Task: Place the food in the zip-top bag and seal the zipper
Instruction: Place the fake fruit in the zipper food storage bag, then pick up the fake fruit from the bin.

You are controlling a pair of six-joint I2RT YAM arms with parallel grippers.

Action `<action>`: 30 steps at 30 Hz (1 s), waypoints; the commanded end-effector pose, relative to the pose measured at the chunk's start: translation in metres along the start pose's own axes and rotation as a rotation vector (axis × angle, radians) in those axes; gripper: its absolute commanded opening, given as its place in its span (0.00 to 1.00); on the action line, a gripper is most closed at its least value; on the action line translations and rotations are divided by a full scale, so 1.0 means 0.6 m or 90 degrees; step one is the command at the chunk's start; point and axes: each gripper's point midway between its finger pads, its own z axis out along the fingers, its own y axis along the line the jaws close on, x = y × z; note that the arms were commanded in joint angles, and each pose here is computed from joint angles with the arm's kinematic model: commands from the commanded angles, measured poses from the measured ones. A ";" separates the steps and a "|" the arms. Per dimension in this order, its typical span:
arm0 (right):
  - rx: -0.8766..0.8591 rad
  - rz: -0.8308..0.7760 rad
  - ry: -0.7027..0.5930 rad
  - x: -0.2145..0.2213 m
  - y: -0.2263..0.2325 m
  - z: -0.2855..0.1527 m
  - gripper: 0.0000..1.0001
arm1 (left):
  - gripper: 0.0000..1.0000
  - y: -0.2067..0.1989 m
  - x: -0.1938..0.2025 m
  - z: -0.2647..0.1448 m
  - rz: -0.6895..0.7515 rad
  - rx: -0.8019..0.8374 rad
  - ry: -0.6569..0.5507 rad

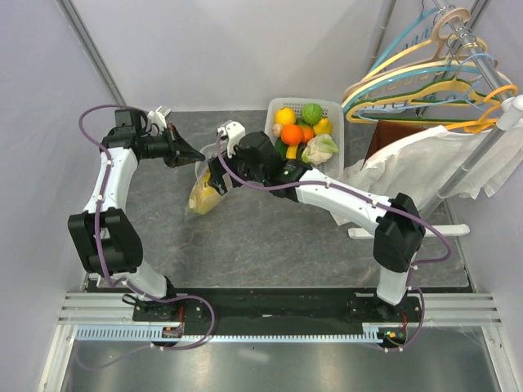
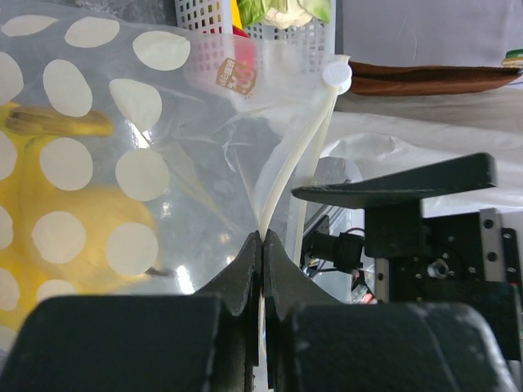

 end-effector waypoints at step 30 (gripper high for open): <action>0.214 -0.019 0.221 0.132 -0.388 -0.040 0.89 | 0.02 -0.008 -0.023 -0.017 0.018 0.009 -0.023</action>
